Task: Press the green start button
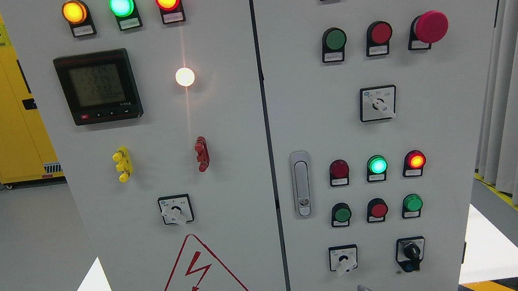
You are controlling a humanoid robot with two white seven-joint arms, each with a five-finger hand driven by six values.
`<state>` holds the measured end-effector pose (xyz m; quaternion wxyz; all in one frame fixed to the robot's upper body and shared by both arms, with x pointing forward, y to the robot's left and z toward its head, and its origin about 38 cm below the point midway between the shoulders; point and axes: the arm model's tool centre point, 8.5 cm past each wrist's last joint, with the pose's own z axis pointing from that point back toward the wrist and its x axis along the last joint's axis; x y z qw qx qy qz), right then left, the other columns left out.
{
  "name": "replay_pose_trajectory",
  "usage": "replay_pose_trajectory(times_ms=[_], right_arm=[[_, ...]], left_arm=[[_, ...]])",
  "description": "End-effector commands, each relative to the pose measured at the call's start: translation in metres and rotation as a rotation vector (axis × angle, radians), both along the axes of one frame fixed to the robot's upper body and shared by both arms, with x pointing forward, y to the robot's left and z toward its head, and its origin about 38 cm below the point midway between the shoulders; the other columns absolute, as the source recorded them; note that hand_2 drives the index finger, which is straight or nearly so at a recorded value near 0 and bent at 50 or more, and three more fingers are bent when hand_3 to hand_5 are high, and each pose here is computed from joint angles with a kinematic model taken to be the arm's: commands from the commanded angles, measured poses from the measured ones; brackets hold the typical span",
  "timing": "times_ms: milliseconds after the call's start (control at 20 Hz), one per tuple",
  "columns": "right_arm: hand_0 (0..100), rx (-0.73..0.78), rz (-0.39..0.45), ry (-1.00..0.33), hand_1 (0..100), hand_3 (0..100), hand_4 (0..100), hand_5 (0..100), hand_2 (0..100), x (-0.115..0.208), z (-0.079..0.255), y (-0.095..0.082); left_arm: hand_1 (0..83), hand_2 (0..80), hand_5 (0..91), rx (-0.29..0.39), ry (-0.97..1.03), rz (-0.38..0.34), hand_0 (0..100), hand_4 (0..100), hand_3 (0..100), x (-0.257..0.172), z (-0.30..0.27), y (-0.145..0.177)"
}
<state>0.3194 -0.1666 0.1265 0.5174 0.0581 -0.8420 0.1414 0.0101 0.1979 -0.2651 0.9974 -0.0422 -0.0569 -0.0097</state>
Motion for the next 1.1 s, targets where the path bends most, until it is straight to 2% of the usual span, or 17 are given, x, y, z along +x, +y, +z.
replay_pose_trajectory(times_ms=[0,450,850,1050], right_arm=[[47,0.002,-0.005,0.002,72,3,9,5,0,-0.0004,-0.0014,-0.0003],[47,-0.01,-0.005,0.0,72,5,12,6,0,-0.001,-0.0018,-0.0002],[38,-0.191,-0.059,-0.051,76,12,19,11,0,0.0016,-0.0001,0.0033],[41,-0.318,-0.126,-0.088,78,19,26,18,0,0.004,0.001,-0.003]], left_arm=[[55.6,0.0,0.0,0.0,0.001,-0.001,12,0,0,-0.0002,0.0,-0.0003],[55.6,0.0,0.0,0.0,0.001,0.0,12,0,0,-0.0002,0.0,-0.0003],[55.6,0.0,0.0,0.002,0.001,0.0,12,0,0,-0.0002,0.0,0.0007],[55.6,0.0,0.0,0.002,-0.001,0.0,12,0,0,0.0008,0.0,0.0007]])
